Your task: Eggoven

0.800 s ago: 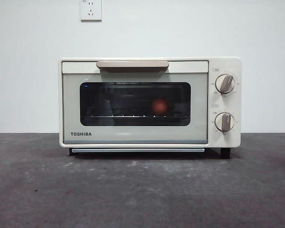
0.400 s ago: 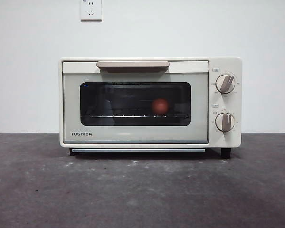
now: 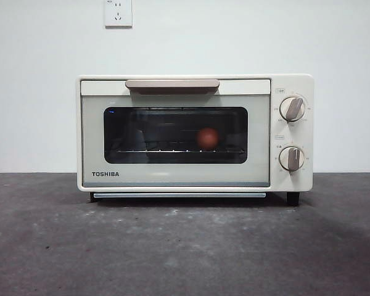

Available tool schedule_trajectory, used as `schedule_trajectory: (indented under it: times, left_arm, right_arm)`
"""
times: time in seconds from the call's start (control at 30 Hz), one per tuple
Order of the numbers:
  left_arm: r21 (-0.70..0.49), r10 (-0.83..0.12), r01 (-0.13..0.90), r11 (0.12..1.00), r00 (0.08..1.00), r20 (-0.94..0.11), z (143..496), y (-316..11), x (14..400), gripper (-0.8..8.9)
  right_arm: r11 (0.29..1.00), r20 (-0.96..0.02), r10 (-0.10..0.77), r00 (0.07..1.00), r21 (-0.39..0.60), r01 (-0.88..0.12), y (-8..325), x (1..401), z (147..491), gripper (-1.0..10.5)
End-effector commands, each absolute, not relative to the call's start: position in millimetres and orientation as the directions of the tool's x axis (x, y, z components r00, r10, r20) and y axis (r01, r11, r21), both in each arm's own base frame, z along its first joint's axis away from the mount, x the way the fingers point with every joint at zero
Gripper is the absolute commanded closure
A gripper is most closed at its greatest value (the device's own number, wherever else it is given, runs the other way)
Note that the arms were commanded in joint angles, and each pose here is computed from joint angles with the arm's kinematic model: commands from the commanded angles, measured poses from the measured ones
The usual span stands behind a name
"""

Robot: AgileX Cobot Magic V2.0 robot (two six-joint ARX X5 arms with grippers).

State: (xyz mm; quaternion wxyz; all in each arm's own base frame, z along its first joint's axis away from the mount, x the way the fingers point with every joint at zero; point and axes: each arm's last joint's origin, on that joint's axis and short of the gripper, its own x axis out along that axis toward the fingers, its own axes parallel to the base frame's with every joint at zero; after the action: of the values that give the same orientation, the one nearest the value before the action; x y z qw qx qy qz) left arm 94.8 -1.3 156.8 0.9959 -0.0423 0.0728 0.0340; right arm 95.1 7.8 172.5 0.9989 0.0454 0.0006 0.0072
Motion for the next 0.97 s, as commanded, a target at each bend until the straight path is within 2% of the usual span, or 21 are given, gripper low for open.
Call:
schedule_trajectory:
  times: [0.03, 0.2, 0.97]
  left_arm:
    - [-0.082, 0.066, -0.081, 0.993, 0.982, -0.177, 147, -1, 96, 8.06]
    - [-0.082, 0.066, -0.081, 0.993, 0.982, -0.177, 147, -1, 96, 8.06]
    - [-0.082, 0.066, -0.081, 0.993, 0.982, -0.177, 147, -1, 96, 8.06]
  right_arm:
    - [0.988, -0.059, 0.018, 0.998, 0.157, -0.009, 8, 97, 160, 9.4]
    - [0.986, -0.162, 0.018, 0.987, 0.166, 0.010, 8, 96, 150, 9.4]
    - [0.986, -0.148, -0.004, 0.989, 0.163, 0.028, 8, 96, 152, 9.4]
